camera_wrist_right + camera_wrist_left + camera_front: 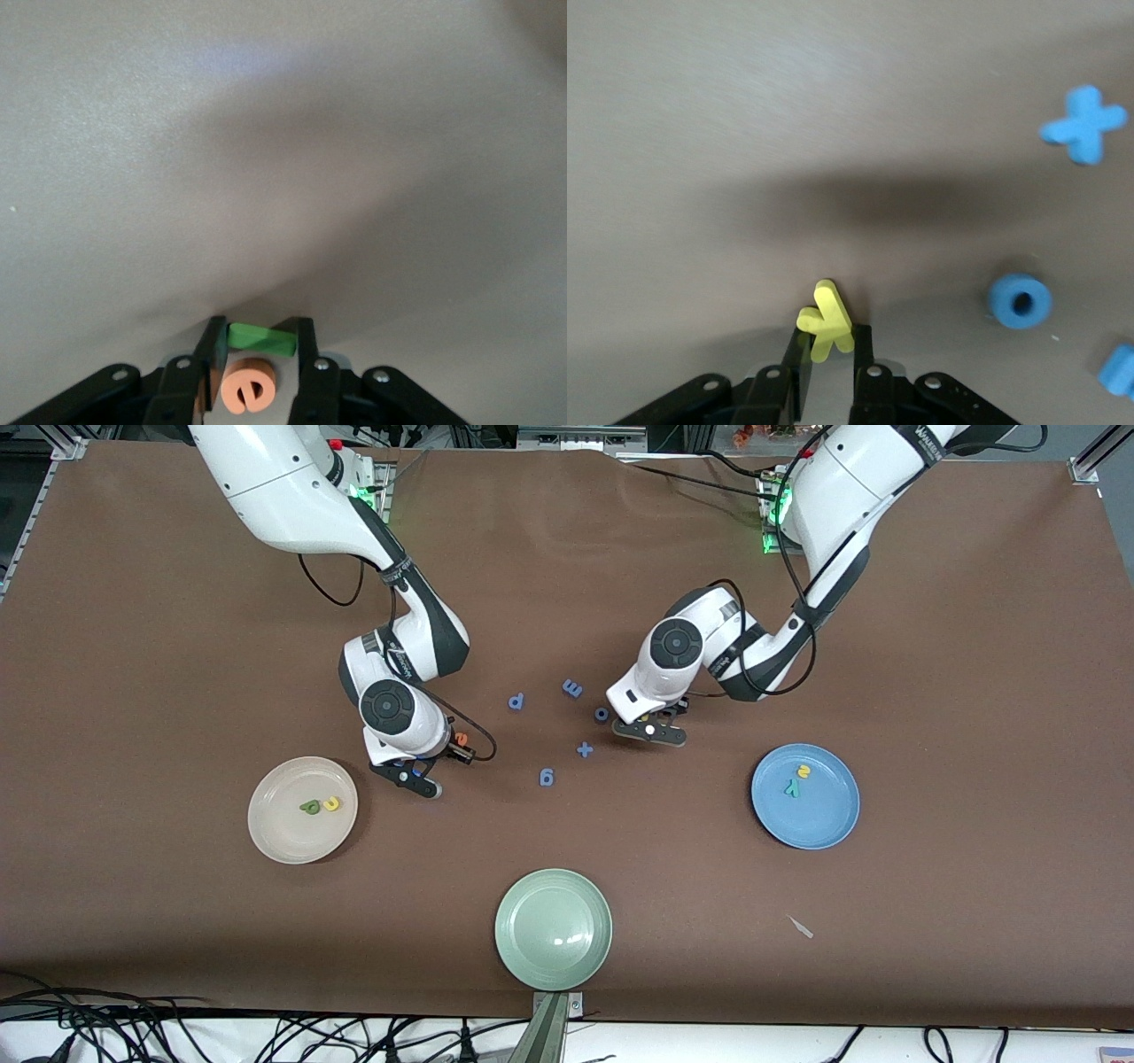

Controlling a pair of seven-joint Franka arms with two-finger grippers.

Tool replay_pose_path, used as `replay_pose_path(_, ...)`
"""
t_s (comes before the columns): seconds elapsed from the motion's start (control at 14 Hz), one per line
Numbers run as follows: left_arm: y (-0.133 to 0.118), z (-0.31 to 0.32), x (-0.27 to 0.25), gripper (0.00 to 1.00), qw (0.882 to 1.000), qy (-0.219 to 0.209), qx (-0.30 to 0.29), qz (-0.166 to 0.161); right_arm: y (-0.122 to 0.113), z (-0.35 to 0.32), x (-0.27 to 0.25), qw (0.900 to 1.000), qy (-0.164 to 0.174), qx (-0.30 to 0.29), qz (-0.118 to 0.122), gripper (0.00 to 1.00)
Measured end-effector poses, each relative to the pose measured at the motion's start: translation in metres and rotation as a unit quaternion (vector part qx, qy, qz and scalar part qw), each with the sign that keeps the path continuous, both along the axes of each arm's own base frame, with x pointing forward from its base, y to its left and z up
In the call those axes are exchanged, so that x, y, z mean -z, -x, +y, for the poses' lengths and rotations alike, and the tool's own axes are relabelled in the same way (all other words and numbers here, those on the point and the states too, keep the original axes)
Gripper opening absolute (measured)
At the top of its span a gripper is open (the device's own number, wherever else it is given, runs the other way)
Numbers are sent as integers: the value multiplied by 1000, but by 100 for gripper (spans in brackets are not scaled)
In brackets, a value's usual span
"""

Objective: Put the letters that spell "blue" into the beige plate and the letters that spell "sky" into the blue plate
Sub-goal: 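Grasp the green stick with the right gripper while the left gripper grasps the k, then drop the stick on the cream plate while the left gripper drops the k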

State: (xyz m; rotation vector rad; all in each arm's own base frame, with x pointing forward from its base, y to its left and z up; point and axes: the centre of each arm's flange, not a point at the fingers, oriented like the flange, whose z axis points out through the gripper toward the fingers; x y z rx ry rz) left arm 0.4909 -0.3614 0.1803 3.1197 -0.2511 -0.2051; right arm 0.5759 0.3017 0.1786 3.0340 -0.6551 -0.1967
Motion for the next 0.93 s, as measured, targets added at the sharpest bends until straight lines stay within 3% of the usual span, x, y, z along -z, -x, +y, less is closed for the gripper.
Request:
replay_pose_path(0.21,-20,20,-32,23,1000,-25,-2,-7,-5,-5,-14,1000,-3,-22,-5,36)
replay_pose_path(0.5,-56,86,-77,23,998,-46,53,-7,-24,-47,-45,997,1,-79,-4,36)
replay_pose_path(0.93,-115,224,-91,23,987,-18,157,-8,-62,-169,-74,984,10,-180,-8,36)
